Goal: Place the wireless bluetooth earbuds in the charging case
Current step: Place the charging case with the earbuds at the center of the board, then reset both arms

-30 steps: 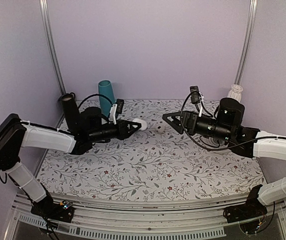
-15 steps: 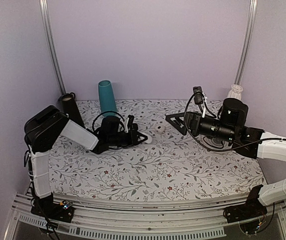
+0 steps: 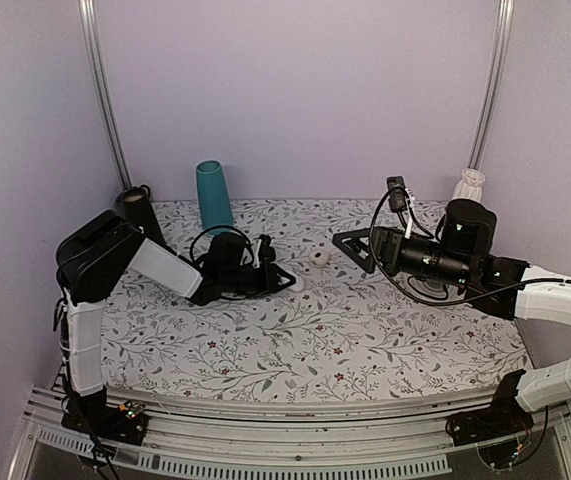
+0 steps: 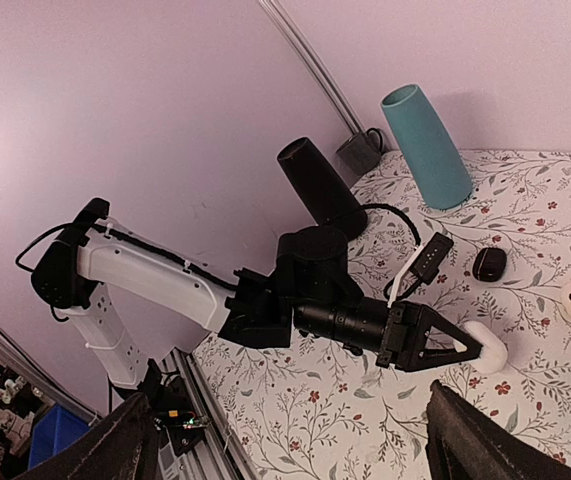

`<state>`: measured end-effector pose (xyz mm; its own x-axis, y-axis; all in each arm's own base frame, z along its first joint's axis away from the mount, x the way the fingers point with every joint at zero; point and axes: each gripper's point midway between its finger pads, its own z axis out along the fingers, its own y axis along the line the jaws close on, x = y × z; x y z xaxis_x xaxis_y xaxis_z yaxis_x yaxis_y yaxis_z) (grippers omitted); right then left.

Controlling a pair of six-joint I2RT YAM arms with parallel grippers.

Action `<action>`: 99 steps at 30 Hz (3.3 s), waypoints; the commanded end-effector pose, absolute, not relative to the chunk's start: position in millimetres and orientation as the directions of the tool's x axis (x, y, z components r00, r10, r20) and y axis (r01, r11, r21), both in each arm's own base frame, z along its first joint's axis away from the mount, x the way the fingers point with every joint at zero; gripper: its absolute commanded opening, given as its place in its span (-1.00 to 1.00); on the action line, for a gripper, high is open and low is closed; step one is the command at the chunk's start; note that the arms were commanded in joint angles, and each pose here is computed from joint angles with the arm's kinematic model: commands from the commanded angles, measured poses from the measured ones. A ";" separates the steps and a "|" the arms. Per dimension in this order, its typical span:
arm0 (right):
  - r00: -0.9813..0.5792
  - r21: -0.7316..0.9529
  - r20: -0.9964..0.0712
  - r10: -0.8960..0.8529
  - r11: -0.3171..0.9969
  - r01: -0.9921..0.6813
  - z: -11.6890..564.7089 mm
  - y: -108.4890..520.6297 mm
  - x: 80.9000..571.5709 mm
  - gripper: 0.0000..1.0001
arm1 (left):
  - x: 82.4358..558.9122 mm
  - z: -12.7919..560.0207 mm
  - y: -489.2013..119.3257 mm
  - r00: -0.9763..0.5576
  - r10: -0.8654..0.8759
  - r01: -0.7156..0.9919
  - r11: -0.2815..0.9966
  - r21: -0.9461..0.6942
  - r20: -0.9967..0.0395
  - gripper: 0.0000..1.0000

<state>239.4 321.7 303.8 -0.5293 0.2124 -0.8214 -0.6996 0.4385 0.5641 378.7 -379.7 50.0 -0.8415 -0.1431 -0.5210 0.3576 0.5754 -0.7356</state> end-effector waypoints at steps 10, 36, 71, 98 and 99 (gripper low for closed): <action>-0.542 0.581 -0.810 0.226 0.439 -0.685 302.4 319.7 241.4 0.86 | 379.3 51.2 -379.1 -0.814 -0.099 0.393 0.633 -0.667 -0.573 0.04; -0.367 0.376 -0.880 0.300 0.914 -0.153 252.0 200.1 317.2 0.98 | 360.8 214.6 -246.7 -0.418 -0.156 0.438 0.828 -0.349 -0.895 0.92; 0.107 -0.062 -0.992 -0.068 0.996 0.065 172.0 3.7 351.6 0.98 | 355.8 185.1 -13.2 -0.169 -0.075 -0.279 0.960 -0.025 -0.983 0.92; 0.071 -0.029 -0.997 -0.037 0.993 0.111 166.9 -4.3 361.0 0.98 | 347.9 164.9 26.2 0.080 0.028 -0.170 0.985 0.014 -0.996 0.92; 0.071 -0.028 -0.997 -0.036 0.993 0.110 167.0 -4.2 361.3 0.98 | 343.3 170.2 18.9 0.127 0.057 -0.133 0.990 0.040 -0.990 0.92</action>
<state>357.3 -1.8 160.5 0.0474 -0.0500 -0.9976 0.0977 0.9942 -0.0452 349.8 45.2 154.7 -0.0187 -0.0015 -0.9998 -0.2899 0.9571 0.0040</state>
